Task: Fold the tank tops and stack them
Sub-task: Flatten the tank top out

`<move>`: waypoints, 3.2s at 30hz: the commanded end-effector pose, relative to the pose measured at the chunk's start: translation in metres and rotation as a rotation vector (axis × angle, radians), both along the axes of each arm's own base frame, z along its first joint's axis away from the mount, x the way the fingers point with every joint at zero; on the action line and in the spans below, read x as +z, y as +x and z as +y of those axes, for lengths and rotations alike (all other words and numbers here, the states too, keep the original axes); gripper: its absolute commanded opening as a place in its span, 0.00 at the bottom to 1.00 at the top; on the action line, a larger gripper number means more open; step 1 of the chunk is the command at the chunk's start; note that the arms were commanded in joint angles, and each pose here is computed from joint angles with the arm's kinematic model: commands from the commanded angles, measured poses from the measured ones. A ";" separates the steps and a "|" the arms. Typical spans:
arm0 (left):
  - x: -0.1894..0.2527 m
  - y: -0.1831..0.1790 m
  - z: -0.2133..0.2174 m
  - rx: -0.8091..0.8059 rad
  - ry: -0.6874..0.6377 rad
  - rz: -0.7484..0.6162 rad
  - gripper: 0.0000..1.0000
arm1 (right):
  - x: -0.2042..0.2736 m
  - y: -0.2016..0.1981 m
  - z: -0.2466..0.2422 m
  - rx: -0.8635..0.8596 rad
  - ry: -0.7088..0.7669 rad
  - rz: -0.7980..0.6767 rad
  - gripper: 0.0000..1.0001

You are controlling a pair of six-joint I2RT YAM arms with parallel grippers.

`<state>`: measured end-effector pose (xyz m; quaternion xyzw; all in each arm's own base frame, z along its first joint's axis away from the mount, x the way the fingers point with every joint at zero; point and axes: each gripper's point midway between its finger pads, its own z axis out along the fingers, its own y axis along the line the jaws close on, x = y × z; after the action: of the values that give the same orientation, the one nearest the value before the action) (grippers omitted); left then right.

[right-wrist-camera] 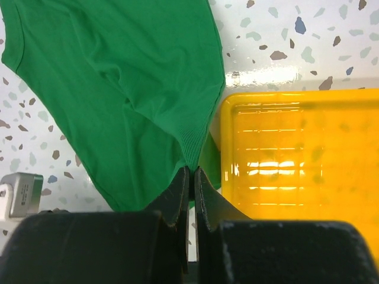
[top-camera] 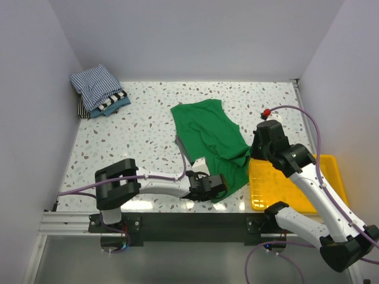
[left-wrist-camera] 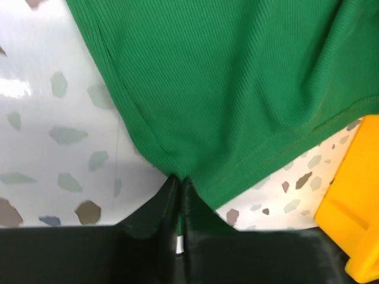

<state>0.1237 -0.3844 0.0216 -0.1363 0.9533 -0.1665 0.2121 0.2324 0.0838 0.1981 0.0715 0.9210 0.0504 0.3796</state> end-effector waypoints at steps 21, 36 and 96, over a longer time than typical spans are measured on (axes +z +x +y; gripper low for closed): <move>0.384 0.064 0.229 0.276 -0.427 -0.768 0.00 | 0.259 -0.019 -0.023 -0.022 0.192 -0.543 0.00; 0.496 0.082 0.291 0.516 -0.417 -1.135 0.00 | 0.315 0.030 0.009 0.016 0.267 -0.675 0.00; 0.014 0.141 0.299 0.370 -0.403 -0.086 0.00 | -0.174 0.003 0.025 -0.109 0.287 0.495 0.00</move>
<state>0.2780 -0.0783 0.0290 -0.3748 0.8365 -0.3092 0.2534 0.2514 0.1154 0.0231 0.1798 0.9594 0.1562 0.1508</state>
